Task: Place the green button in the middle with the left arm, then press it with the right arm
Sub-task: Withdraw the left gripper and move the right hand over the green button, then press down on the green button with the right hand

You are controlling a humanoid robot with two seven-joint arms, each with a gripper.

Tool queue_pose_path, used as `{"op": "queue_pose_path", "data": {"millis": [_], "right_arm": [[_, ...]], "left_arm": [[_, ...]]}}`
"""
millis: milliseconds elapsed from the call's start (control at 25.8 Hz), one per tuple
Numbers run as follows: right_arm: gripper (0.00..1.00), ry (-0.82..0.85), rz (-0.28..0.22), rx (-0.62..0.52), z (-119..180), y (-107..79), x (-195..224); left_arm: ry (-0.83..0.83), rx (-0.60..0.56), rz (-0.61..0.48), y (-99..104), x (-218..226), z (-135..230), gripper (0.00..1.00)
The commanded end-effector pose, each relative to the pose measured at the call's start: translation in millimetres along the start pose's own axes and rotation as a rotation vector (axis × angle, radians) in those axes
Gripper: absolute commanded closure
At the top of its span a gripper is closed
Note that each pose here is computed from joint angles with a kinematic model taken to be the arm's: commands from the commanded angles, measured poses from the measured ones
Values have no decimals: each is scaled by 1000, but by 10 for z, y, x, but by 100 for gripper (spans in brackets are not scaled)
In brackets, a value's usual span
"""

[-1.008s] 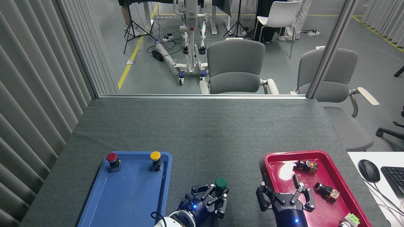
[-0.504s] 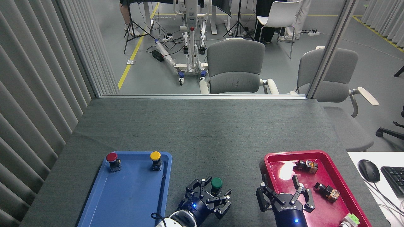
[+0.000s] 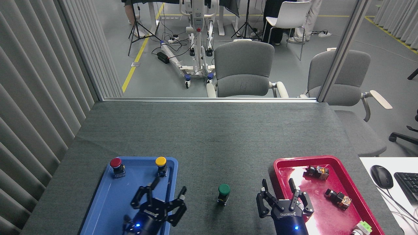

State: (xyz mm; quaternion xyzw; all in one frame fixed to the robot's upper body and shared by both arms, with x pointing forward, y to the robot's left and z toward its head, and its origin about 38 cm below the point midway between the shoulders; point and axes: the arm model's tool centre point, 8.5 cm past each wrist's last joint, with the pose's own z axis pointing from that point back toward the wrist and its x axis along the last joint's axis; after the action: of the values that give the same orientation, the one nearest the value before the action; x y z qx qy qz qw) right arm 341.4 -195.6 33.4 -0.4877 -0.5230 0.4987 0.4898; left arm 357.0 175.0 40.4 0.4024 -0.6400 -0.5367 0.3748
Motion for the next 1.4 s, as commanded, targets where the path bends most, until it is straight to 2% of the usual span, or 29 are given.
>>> {"op": "queue_pose_path", "data": {"millis": [0,116,194,349,543,814,1008,1357], "right_arm": [[31,-38,-1,-7,-20,-5,152],[43,-76,0,1,-38,28,287],[50,-111,-1,3,-62,34,414],[66,-185,10,47,-126,184,688],[76,-228,17,58,-215,214,831],[78,-273,26,93,-244,320,917],[77,-297,45,127,-281,429,944],[76,-331,45,175,-241,581,957]], "left_arm": [[163,53,-50,215,-588,438,1],[317,68,-54,295,-1020,660,1],[320,66,-59,299,-1043,686,1],[298,66,-52,296,-1017,678,1],[306,29,-57,201,-1078,726,1],[307,21,-64,192,-1110,739,1],[321,-12,-52,78,-1146,760,1],[319,-19,-50,52,-1124,757,1]]}}
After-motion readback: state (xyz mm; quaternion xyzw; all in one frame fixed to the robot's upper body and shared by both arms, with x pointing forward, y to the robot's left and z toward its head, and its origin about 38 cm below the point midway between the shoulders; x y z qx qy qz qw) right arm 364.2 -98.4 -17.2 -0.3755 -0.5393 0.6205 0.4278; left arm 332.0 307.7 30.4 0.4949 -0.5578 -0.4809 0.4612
